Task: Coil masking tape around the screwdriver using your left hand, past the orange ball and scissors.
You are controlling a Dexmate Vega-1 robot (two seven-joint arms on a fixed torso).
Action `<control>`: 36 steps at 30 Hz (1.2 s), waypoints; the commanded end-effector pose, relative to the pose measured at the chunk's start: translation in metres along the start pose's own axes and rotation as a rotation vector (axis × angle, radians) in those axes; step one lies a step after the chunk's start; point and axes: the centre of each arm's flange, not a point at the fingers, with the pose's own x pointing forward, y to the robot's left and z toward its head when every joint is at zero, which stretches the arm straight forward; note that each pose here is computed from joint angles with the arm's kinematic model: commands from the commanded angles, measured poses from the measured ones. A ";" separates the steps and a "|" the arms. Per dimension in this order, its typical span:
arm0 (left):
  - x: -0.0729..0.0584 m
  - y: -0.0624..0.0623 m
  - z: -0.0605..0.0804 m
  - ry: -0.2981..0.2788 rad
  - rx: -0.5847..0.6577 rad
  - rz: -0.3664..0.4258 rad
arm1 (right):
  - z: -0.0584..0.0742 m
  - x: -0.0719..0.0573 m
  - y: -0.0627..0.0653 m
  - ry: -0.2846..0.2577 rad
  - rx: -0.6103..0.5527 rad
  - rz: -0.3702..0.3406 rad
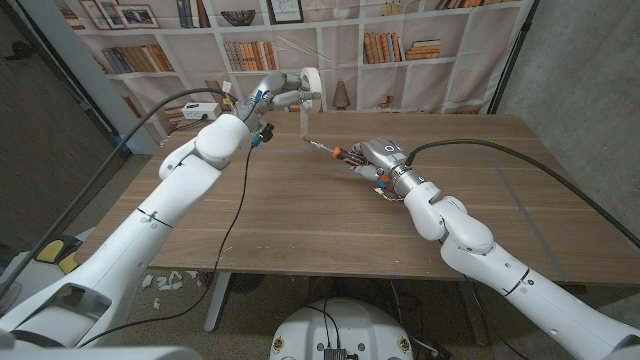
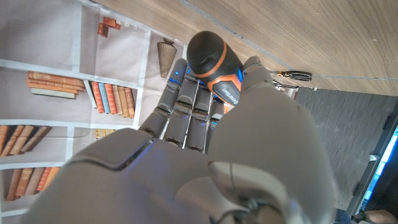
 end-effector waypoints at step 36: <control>-0.006 -0.013 0.037 0.130 -0.198 -0.228 | 0.006 0.040 0.002 -0.070 -0.073 -0.081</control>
